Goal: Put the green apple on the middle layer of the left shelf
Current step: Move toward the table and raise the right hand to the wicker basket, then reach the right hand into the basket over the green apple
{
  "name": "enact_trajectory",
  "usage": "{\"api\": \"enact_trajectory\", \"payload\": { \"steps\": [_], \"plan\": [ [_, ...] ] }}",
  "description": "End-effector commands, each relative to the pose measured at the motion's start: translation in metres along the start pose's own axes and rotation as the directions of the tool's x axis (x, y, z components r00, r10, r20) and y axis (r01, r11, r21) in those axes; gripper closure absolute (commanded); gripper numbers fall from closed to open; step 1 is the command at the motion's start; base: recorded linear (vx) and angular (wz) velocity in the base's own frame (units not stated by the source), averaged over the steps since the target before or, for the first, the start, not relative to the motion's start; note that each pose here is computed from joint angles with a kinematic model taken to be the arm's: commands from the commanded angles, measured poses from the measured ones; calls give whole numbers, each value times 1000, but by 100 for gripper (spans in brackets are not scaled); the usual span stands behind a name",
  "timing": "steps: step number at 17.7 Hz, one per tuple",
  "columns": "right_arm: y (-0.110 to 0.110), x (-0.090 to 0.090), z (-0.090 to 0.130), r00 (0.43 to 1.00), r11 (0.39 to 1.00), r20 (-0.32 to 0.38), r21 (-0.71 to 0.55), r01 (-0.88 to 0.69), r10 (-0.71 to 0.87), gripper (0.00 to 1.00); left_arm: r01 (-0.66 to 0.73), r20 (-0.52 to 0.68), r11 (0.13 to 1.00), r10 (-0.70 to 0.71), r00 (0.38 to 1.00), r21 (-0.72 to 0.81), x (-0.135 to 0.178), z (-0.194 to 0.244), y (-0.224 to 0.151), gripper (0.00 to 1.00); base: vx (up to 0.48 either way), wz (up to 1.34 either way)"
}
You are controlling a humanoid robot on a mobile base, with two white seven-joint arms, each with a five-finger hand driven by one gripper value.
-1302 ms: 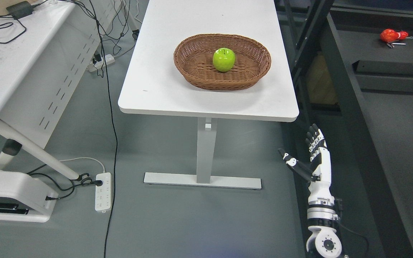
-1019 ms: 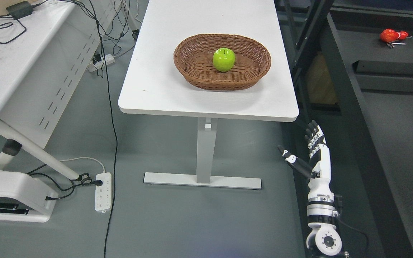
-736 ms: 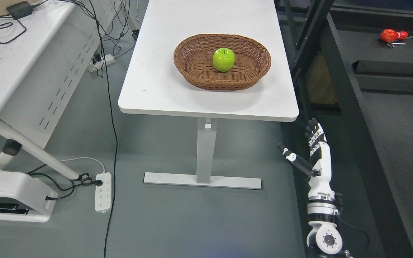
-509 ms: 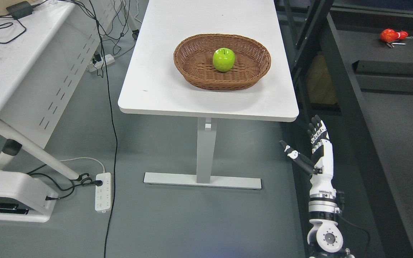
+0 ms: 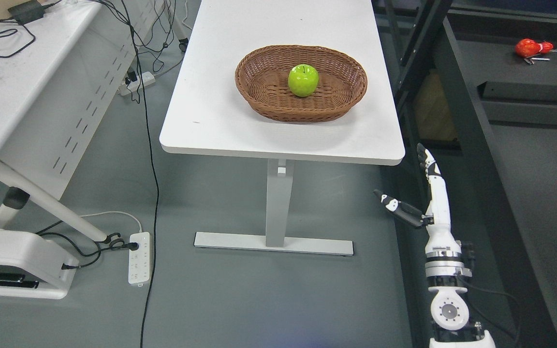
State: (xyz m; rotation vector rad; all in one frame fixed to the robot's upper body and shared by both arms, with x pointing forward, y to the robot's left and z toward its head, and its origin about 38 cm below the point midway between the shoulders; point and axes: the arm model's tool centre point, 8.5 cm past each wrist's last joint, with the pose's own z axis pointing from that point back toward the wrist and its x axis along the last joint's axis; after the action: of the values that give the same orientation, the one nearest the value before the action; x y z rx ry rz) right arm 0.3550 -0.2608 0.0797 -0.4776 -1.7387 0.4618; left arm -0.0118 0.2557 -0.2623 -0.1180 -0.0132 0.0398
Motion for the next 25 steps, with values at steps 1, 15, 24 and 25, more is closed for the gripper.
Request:
{"api": "enact_trajectory", "payload": {
  "steps": [1,15,24,25],
  "plan": [
    [-17,18,0,971,982,156,27,-186,180,0,1,1,1000,-1,1000,18,1,2,11,0,31,45],
    [-34,45,-41,968,982,181,41,-185,175,0,1,1,1000,-1,1000,18,1,2,11,0,132,91],
    [21,61,-77,956,945,235,229,-232,178,0,1,1,1000,-1,1000,18,1,2,11,0,158,116],
    [27,58,-77,955,936,228,250,-248,192,0,1,1,1000,-1,1000,18,1,2,11,0,109,70]
  ]
}}
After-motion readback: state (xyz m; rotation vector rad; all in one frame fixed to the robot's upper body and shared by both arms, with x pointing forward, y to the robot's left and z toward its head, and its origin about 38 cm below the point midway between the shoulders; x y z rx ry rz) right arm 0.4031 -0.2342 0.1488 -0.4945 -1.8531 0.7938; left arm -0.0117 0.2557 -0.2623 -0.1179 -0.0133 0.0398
